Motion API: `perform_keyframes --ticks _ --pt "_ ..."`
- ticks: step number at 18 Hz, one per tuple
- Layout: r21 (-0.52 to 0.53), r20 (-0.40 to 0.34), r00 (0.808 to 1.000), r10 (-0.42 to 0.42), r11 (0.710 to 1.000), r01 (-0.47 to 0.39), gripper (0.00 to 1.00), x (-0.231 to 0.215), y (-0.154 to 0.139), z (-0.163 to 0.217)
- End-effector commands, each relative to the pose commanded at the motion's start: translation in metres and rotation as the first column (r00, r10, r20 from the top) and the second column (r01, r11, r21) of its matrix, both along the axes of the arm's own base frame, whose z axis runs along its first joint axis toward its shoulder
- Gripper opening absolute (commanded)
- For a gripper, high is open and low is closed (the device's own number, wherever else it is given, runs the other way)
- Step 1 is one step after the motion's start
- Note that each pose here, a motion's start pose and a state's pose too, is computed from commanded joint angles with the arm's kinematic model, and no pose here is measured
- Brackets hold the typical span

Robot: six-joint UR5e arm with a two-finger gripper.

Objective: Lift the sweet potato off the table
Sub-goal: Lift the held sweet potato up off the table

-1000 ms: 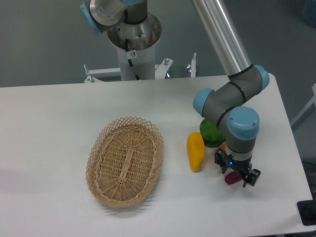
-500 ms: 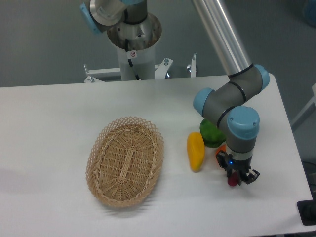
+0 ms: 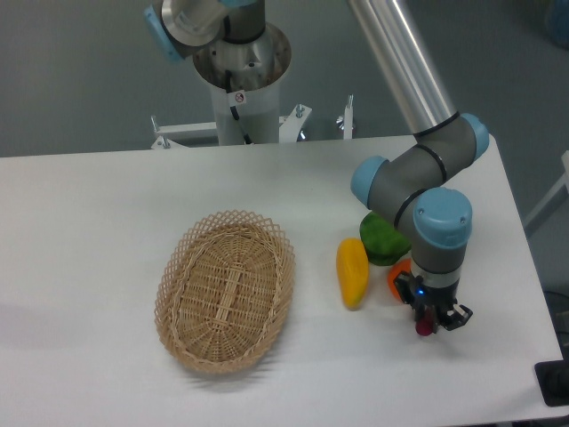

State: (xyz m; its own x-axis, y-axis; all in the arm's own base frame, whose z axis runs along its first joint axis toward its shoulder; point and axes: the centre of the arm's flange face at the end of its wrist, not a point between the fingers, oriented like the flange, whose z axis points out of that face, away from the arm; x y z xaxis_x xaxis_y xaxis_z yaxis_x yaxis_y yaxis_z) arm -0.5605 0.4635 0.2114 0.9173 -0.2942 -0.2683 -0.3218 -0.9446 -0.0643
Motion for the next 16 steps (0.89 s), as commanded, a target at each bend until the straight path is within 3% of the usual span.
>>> perform_keyframes --ticks 6,13,16 --pt "0.122 -0.034 0.999 0.01 0.993 -0.005 0.32 -0.003 0.001 0.061" --pt "0.323 0.014 0.996 0.093 0.942 -0.092 0.32 0.014 -0.011 0.153" --pt "0.384 0.035 0.991 0.129 0.914 -0.133 0.32 0.007 -0.03 0.177"
